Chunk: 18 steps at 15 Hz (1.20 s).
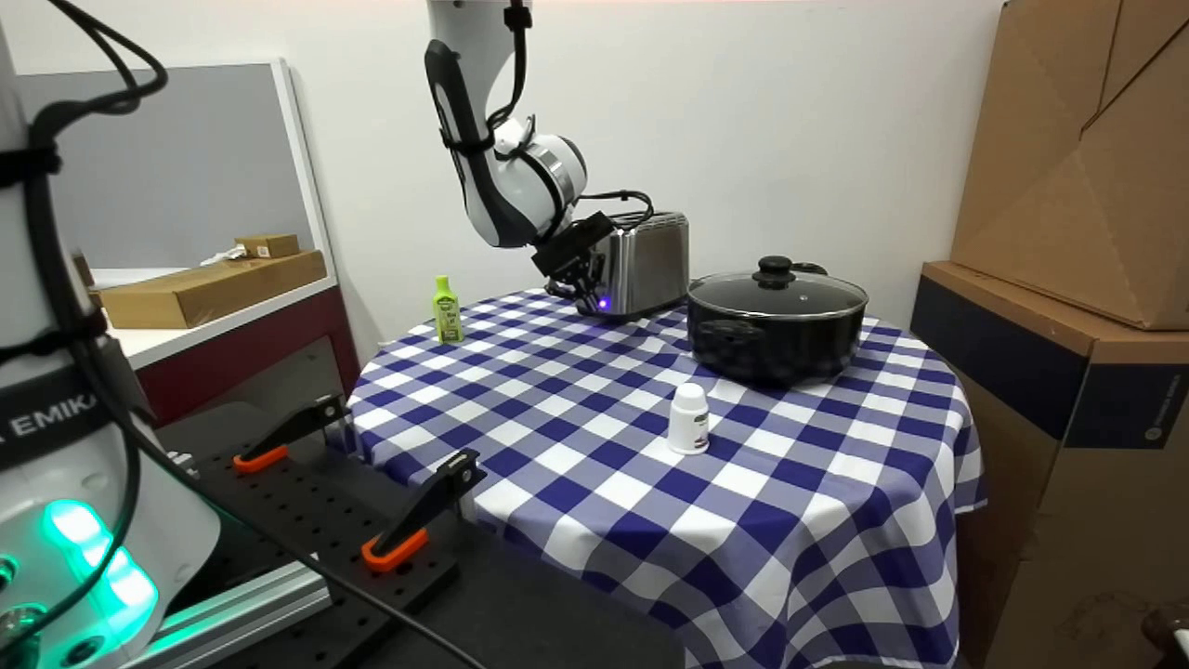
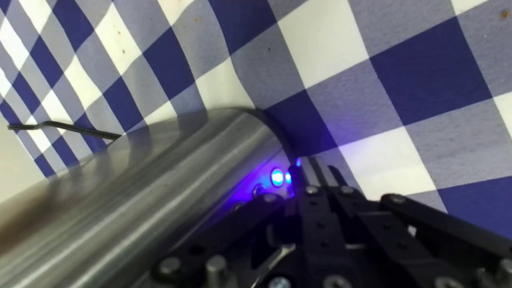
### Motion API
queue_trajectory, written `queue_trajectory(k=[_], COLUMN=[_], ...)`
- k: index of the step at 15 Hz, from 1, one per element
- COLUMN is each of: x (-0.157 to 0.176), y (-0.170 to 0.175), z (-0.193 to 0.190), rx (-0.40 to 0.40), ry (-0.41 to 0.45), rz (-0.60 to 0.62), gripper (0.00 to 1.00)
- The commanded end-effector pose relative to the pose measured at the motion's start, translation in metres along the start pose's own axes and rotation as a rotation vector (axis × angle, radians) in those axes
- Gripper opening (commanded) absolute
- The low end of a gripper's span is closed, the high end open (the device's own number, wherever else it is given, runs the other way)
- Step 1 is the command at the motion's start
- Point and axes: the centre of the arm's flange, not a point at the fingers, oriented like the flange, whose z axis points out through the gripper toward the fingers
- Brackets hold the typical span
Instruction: Turn off the toaster
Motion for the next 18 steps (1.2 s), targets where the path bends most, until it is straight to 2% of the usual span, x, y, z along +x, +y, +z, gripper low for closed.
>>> queue_trajectory(k=[1,11,18], x=[0.003,0.007,0.009], y=[0.009,0.008,0.009], z=[0.001,0.018,0.014], rx=[-0.007,-0.036,-0.055], ry=[-0.01,0.011,0.028], rz=[-0.009,-0.035,-0.054], gripper=[0.0,0.0,0.0])
